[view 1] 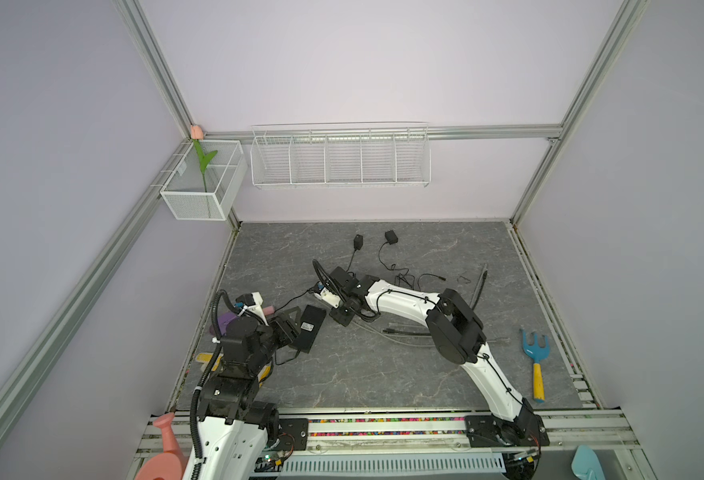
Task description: Insert the plug into the switch port
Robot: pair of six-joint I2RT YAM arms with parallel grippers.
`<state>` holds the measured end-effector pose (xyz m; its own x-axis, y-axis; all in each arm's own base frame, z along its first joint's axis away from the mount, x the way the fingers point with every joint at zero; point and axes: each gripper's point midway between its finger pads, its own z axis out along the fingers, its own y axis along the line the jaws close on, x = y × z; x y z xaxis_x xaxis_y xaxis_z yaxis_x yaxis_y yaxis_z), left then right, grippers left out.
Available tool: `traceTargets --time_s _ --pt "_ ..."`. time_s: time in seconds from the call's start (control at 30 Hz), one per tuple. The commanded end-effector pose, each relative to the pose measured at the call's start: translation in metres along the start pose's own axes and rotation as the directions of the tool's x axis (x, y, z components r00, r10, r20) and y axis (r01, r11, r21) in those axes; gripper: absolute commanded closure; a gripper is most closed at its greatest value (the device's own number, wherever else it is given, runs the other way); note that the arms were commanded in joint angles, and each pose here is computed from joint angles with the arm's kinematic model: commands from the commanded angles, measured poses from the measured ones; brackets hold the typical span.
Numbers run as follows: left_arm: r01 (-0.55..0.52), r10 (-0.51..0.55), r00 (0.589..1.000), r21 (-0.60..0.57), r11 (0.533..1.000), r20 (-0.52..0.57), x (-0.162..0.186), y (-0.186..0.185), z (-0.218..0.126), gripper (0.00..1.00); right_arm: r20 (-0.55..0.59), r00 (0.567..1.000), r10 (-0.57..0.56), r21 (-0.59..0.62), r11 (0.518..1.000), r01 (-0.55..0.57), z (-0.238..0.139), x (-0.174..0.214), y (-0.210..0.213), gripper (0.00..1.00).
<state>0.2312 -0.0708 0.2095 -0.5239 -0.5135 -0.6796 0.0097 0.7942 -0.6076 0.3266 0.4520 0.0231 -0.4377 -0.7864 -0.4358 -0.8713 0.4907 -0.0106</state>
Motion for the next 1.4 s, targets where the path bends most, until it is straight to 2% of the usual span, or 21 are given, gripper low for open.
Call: traceTargets --time_s 0.0,0.17,0.37,0.47,0.6,0.73,0.93,1.37 --pt "-0.006 0.006 1.000 0.053 0.999 0.002 -0.008 -0.016 -0.006 0.32 -0.003 1.000 0.019 0.060 0.998 -0.019 -0.026 0.003 -0.021 0.93" --pt "0.000 0.003 1.000 0.165 0.986 -0.016 -0.006 -0.034 -0.004 0.32 0.076 0.997 -0.014 0.158 0.987 0.002 -0.087 -0.006 -0.033 0.93" --pt "0.074 -0.063 0.997 0.289 0.955 -0.048 -0.004 -0.055 -0.001 0.32 0.133 0.991 -0.001 0.220 0.975 -0.028 -0.138 0.019 -0.035 0.94" --pt "0.124 -0.100 0.992 0.377 0.918 -0.083 0.001 -0.070 0.002 0.33 0.167 0.986 0.007 0.181 0.983 -0.038 -0.155 0.034 -0.022 0.93" --pt "0.124 -0.090 0.991 0.413 0.902 -0.100 0.012 -0.082 0.002 0.33 0.216 0.976 0.009 0.080 0.996 -0.026 -0.167 0.052 0.004 0.93" --pt "0.159 -0.107 0.985 0.466 0.870 -0.137 0.024 -0.094 0.011 0.32 0.240 0.971 0.005 0.049 0.999 -0.017 -0.175 0.062 0.019 0.93" --pt "0.165 -0.088 0.979 0.467 0.869 -0.183 0.035 -0.101 0.027 0.33 0.271 0.963 -0.006 0.041 0.999 -0.006 -0.186 0.067 0.035 0.93" --pt "0.156 -0.069 0.973 0.412 0.898 -0.219 0.054 -0.094 0.048 0.34 0.331 0.943 -0.036 0.049 0.999 0.021 -0.203 0.062 0.059 0.94"
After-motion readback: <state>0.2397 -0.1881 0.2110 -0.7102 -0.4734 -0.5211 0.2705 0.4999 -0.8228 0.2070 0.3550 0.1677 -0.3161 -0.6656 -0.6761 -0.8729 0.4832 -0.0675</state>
